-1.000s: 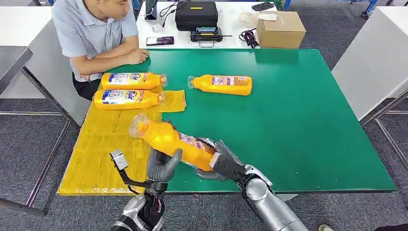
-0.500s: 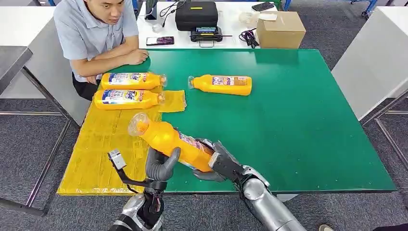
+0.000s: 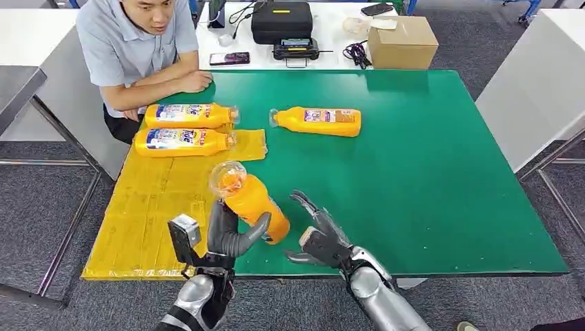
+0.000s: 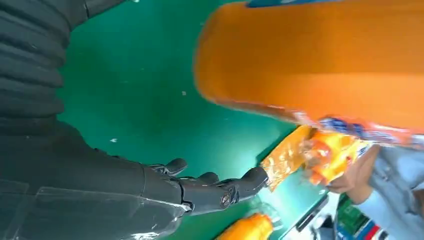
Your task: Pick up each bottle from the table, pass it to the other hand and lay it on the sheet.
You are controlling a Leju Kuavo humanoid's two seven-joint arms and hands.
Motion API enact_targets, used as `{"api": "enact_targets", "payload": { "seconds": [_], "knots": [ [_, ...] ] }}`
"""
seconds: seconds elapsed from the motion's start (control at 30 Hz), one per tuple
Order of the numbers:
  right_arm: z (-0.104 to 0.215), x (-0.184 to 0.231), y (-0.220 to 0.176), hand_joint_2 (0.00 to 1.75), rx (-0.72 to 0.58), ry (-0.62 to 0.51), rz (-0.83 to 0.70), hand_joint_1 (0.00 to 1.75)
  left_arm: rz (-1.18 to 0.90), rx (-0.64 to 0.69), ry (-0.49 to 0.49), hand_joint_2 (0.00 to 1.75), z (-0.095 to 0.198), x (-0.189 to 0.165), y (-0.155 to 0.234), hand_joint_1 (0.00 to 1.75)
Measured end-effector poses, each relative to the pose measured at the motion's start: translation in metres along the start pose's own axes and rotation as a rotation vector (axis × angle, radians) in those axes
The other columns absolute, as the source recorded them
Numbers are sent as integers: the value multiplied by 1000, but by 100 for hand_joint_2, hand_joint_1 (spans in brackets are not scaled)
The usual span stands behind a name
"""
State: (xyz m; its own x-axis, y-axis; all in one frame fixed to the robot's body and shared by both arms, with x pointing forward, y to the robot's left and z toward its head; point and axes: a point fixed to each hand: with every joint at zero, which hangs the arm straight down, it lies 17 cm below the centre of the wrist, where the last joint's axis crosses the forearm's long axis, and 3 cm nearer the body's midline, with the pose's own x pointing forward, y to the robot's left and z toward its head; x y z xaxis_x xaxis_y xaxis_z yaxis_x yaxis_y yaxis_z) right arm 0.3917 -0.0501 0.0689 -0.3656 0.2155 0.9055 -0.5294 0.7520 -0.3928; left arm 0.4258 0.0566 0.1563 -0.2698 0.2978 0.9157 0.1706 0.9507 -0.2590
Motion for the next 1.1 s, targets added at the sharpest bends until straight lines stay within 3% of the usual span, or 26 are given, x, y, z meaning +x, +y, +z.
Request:
{"api": "enact_targets", "payload": {
  "seconds": [0.23,0.5,0.8,1.1],
  "knots": [
    [10,-8,-4,175,-30,19,5,0,-236,-4,-92,175,-6,18,6,175],
    [11,-8,-7,175,-40,18,19,0,-740,-36,-257,175,-17,39,7,175],
    [8,2,-20,175,-78,-12,28,0,-1033,-55,-299,175,-29,41,15,175],
    [6,31,-43,175,-154,-83,6,0,-1228,-42,-220,175,-44,19,54,175]
  ]
}}
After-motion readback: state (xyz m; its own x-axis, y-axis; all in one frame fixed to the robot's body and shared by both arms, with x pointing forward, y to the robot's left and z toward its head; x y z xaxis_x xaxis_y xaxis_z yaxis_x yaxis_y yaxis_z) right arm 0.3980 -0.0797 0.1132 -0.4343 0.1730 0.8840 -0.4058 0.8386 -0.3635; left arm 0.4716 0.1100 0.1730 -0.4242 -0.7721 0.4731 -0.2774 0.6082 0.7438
